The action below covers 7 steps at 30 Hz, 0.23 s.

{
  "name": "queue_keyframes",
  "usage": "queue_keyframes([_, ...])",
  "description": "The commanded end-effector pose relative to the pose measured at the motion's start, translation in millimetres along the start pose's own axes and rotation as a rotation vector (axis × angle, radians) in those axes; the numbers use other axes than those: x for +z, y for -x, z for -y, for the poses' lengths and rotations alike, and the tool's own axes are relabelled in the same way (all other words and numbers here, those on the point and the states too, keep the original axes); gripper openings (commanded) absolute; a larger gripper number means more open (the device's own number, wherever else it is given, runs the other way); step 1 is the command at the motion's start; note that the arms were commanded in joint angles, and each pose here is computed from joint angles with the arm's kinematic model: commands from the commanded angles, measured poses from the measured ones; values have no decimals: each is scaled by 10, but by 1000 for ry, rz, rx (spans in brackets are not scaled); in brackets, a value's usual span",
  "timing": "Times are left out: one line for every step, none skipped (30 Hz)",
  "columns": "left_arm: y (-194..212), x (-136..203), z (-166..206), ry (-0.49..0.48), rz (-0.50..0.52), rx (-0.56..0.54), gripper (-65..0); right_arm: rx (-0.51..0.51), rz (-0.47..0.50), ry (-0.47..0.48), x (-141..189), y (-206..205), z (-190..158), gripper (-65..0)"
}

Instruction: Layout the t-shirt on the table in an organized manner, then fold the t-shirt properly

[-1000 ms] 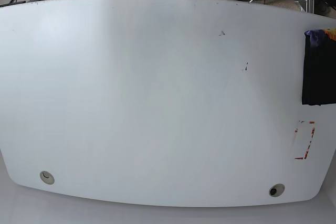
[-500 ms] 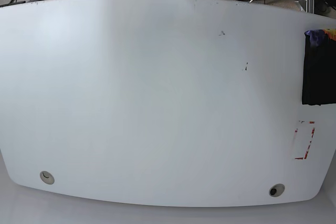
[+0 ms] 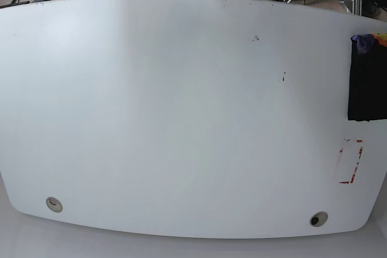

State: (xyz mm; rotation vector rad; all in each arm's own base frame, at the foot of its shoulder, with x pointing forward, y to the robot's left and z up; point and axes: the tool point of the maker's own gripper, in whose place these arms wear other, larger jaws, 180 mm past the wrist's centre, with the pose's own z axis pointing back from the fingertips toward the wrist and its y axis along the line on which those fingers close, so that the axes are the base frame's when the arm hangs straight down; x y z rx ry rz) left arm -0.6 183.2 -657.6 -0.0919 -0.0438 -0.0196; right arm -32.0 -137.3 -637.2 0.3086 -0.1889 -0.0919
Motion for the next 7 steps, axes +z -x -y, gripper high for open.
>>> queue_keyframes([10, 8, -32, -4, 1, -1, -374, 8, 4, 2, 14, -1, 25, -587])
queue_keyframes([4, 8, -32, -4, 3, -1, -374, 6, 4, 3, 14, -2, 28, -587])
queue_keyframes([4, 8, -32, -4, 3, -1, -374, 4, 6, -1, 0, -7, -5, -587])
queue_keyframes([4, 8, -32, -4, 3, -1, -374, 4, 5, -6, -12, 0, -42, -587])
queue_keyframes([4, 8, -32, -4, 3, -1, -374, 4, 4, -8, -18, 4, -57, -587])
queue_keyframes([4, 8, -32, -4, 3, -1, -374, 3, 4, -10, -23, 6, -75, -587])
queue_keyframes([4, 8, -32, -4, 3, -1, -374, 3, 6, -9, -29, -2, -79, -587])
